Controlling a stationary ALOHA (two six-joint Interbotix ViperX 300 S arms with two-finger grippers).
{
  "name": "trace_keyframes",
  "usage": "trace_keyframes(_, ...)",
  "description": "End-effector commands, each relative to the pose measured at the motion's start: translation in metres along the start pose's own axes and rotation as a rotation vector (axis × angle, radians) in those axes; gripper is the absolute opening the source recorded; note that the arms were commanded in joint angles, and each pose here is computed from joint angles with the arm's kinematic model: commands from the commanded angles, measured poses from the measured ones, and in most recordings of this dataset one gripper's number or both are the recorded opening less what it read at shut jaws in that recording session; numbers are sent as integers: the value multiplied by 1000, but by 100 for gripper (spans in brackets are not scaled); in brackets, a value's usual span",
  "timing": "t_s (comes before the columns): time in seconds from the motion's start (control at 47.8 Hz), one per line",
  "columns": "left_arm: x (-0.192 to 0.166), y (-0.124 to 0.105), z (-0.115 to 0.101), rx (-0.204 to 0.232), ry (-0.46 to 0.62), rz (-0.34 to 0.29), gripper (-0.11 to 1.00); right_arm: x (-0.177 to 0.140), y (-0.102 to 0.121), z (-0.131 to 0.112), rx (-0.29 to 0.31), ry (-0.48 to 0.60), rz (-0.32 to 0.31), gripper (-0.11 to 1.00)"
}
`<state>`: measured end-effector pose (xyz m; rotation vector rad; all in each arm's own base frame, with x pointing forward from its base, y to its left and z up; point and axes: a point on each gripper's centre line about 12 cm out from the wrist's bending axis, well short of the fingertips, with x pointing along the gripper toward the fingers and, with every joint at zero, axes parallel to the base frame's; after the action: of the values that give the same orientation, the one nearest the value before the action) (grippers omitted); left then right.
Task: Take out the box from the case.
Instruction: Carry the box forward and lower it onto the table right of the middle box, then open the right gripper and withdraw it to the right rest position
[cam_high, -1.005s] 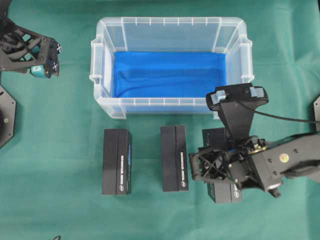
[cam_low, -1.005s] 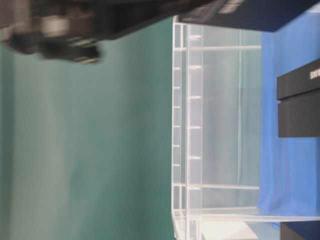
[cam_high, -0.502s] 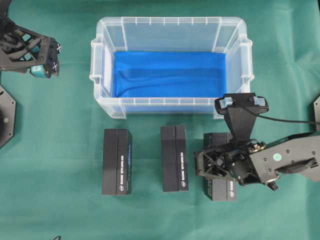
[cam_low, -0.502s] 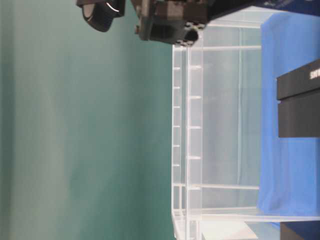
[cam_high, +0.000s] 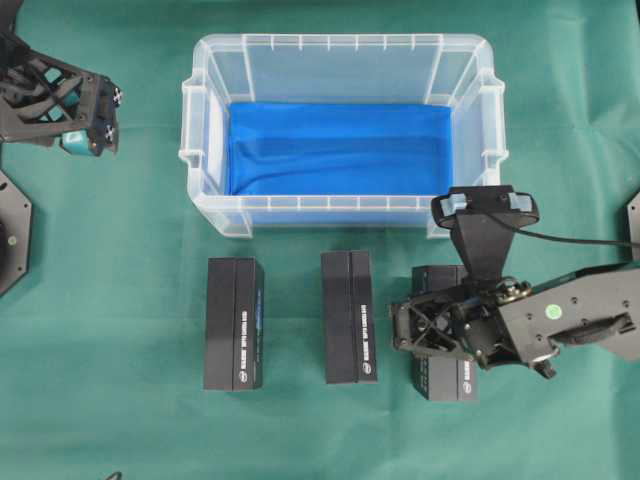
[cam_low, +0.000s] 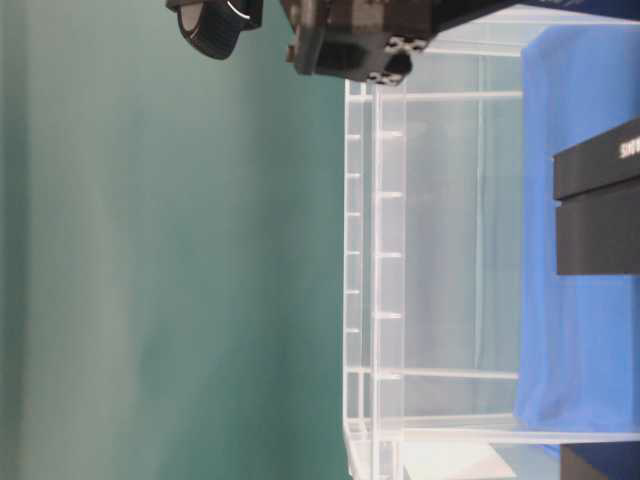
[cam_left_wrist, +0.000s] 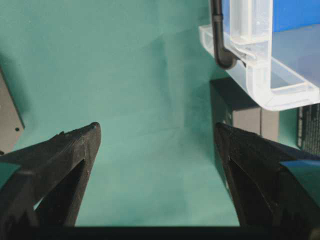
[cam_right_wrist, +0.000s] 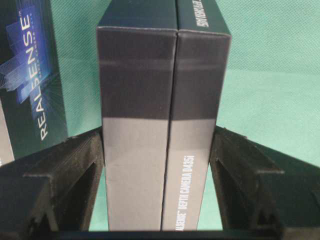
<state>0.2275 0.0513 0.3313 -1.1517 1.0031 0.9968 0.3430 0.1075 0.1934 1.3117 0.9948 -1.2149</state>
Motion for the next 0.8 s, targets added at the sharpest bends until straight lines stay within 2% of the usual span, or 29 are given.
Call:
trace_keyframes(0.0,-6,-2,0,4,-8,-23,93,-11,2,-1,0,16,30,66)
trace_keyframes(0.126,-6,-1,0,4,-8,-23,93,-11,2,0,-6,17,31,86)
trace_keyframes(0.209,-6,-1,0,5,-8,-23,93,-12,2,0,-6,17,31,93)
trace_keyframes(0.544,-7,-1,0,5,-9,-25,93,-19,3,0,-6,23,48,92)
trace_keyframes(0.775,-7,-1,0,5,-9,-25,93,-67,3,10,17,41,113,92)
